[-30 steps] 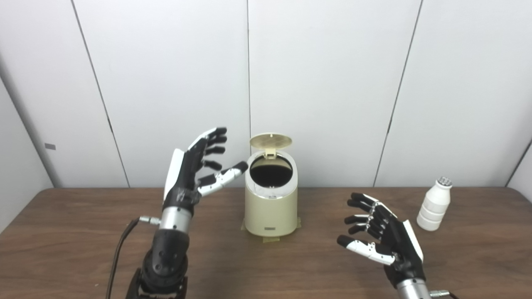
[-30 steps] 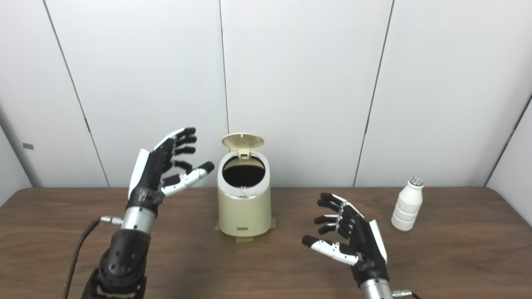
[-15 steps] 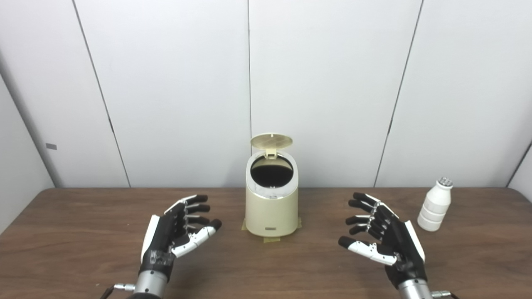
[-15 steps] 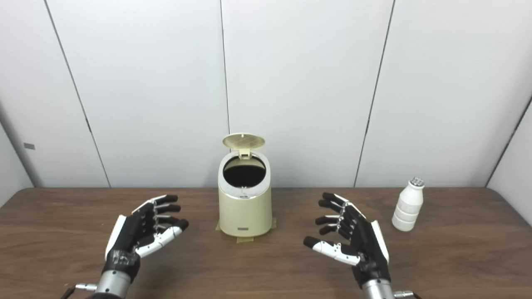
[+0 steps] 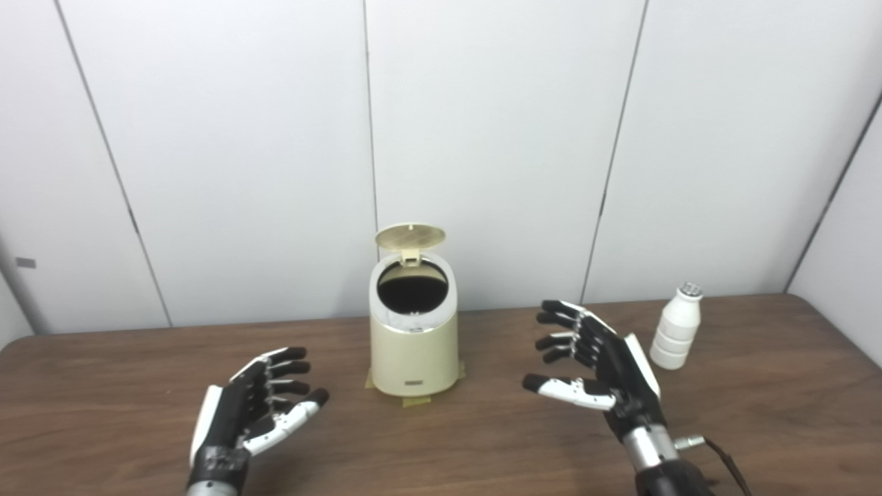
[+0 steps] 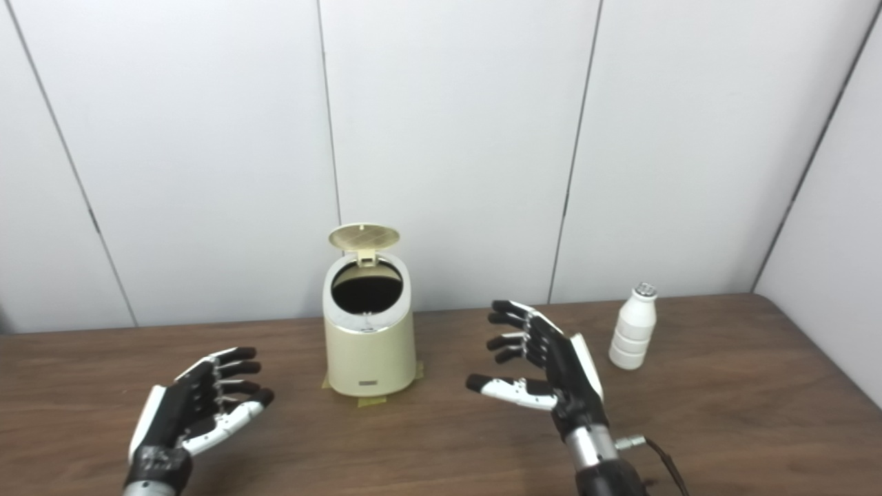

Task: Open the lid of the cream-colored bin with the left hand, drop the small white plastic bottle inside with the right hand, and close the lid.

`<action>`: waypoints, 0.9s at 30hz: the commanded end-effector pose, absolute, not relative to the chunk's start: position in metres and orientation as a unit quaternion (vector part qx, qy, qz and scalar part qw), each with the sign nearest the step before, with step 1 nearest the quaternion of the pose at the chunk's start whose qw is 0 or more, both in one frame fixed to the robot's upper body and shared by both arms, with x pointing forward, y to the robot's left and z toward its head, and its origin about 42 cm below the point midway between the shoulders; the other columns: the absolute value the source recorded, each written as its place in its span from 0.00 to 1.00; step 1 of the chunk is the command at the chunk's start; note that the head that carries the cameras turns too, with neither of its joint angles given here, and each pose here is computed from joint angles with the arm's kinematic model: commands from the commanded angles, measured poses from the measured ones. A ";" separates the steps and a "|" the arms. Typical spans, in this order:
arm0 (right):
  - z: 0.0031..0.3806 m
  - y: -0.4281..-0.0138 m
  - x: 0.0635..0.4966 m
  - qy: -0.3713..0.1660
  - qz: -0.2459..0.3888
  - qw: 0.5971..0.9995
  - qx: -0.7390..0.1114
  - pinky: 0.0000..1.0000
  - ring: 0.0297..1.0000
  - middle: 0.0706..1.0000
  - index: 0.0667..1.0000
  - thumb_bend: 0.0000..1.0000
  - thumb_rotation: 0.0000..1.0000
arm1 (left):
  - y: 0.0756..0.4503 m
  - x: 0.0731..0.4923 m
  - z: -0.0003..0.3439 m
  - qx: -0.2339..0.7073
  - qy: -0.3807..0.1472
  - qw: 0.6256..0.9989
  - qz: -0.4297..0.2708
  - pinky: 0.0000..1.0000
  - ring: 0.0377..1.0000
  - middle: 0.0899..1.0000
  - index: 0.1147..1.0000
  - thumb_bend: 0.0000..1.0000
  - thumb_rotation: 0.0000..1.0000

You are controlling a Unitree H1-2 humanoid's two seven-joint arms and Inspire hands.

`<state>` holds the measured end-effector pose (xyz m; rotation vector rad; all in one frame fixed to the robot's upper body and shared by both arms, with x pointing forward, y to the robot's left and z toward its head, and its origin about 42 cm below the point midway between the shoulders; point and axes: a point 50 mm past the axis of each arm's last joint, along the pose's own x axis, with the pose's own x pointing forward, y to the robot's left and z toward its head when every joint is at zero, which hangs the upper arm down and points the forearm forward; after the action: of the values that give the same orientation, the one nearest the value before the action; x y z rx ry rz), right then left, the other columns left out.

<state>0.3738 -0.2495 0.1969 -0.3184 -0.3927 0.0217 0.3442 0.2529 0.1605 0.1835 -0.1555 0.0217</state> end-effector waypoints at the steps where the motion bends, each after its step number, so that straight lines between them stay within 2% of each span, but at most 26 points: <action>1: 0.260 -0.249 0.387 -0.294 0.002 0.931 -0.215 0.48 0.60 0.74 0.74 0.79 0.23 | 0.259 0.355 0.182 0.091 -0.124 0.988 0.009 0.48 0.60 0.67 0.72 0.65 0.12; 4: 0.304 -0.260 0.394 -0.314 -0.031 0.908 -0.277 0.48 0.60 0.74 0.74 0.79 0.23 | 0.266 0.354 0.181 0.084 -0.122 0.989 0.011 0.49 0.61 0.68 0.72 0.63 0.07; 7: 0.338 -0.291 0.408 -0.321 -0.070 0.893 -0.306 0.51 0.63 0.73 0.73 0.79 0.21 | 0.271 0.353 0.182 0.083 -0.119 0.989 0.014 0.51 0.63 0.69 0.73 0.60 0.01; 11: 0.368 -0.334 0.418 -0.327 -0.133 0.867 -0.351 0.57 0.69 0.73 0.71 0.78 0.32 | 0.276 0.354 0.182 0.084 -0.122 0.989 0.011 0.51 0.63 0.69 0.73 0.59 0.00; 15: 0.393 -0.360 0.416 -0.328 -0.189 0.848 -0.370 0.56 0.69 0.72 0.69 0.74 0.28 | 0.279 0.357 0.181 0.084 -0.112 0.990 0.013 0.50 0.61 0.68 0.72 0.62 0.00; 19: 0.398 -0.383 0.409 -0.303 -0.216 0.848 -0.377 0.55 0.70 0.73 0.70 0.73 0.22 | 0.279 0.359 0.181 0.089 -0.110 0.990 0.012 0.50 0.62 0.69 0.72 0.61 0.00; 22: 0.392 -0.404 0.408 -0.261 -0.230 0.867 -0.357 0.61 0.73 0.75 0.73 0.75 0.30 | 0.279 0.360 0.183 0.090 -0.111 0.990 0.010 0.51 0.63 0.69 0.73 0.60 0.00; 27: 0.364 -0.428 0.400 -0.204 -0.223 0.902 -0.310 0.69 0.78 0.82 0.80 0.78 0.35 | 0.280 0.360 0.185 0.092 -0.109 0.990 0.005 0.52 0.64 0.69 0.74 0.60 0.00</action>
<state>0.4051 -0.4183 0.3513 -0.6465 -0.3961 -0.4533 0.3502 0.2800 0.1605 0.1667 -0.1356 0.0209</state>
